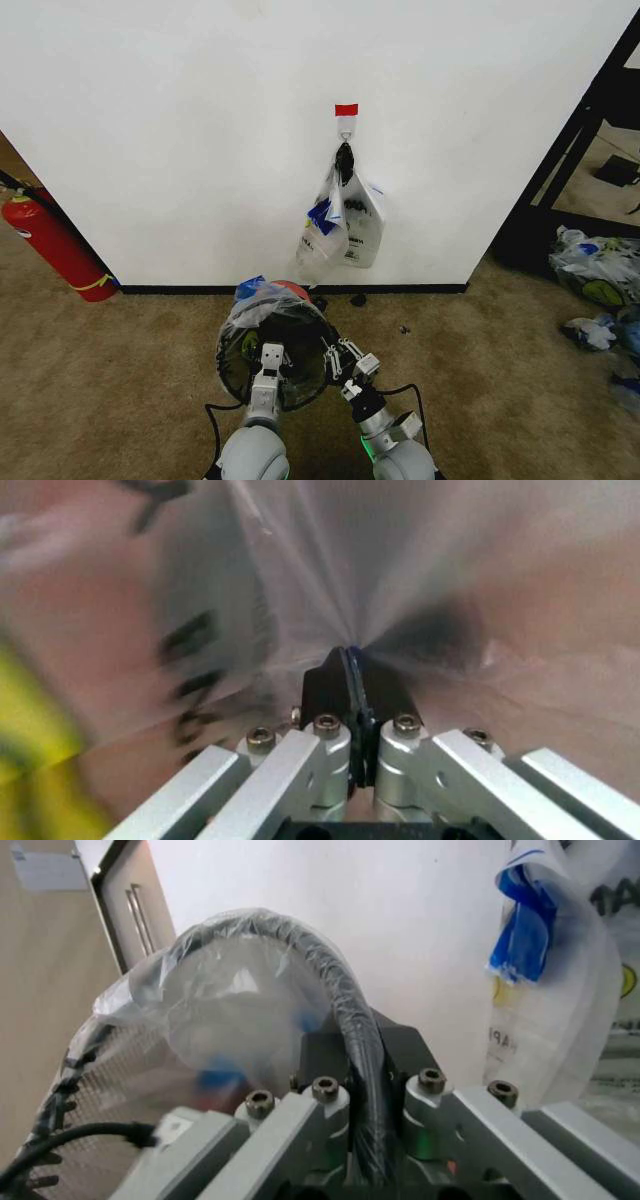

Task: Pick up the garbage bag from the wall and place it over the trash bin.

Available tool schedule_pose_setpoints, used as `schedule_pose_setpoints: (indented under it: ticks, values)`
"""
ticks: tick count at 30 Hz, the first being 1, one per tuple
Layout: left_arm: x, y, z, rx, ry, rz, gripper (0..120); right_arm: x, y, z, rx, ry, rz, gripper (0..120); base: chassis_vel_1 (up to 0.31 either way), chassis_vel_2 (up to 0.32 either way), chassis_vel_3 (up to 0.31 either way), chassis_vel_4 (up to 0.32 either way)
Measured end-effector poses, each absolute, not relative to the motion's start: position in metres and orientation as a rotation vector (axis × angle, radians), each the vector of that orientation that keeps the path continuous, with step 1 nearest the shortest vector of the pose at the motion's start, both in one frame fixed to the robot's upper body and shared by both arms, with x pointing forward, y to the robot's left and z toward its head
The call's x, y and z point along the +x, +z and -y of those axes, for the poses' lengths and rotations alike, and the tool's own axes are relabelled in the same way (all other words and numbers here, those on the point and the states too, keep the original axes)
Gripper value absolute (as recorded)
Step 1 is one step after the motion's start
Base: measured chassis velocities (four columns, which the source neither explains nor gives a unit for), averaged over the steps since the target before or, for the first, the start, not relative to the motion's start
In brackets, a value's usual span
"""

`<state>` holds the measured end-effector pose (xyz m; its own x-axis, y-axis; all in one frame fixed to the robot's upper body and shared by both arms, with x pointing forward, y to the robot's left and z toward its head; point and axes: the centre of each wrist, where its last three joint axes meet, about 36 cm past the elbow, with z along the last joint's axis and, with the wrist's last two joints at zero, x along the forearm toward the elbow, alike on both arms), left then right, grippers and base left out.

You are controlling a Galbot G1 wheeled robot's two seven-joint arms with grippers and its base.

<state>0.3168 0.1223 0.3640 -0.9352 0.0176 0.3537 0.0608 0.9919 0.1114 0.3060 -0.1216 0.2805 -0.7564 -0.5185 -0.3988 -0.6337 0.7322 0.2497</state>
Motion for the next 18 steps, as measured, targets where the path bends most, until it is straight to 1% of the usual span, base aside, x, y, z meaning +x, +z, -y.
schedule_pose_setpoints:
  ticks: [4,9,18]
  values:
    - [0.321,0.364,-0.123,-0.059,-0.166,2.774,0,0.303,0.281,0.121,-0.915,0.560,-2.629,1,0.000,0.000,0.000,0.000]
    - [0.338,0.365,-0.129,-0.054,-0.163,2.774,0,0.298,0.280,0.118,-0.957,0.596,-2.616,1,0.000,0.000,0.000,0.000]
    - [0.370,0.366,-0.153,0.016,-0.197,2.781,0,0.299,0.281,0.123,-0.987,0.581,-2.601,1,0.000,0.000,0.000,0.000]
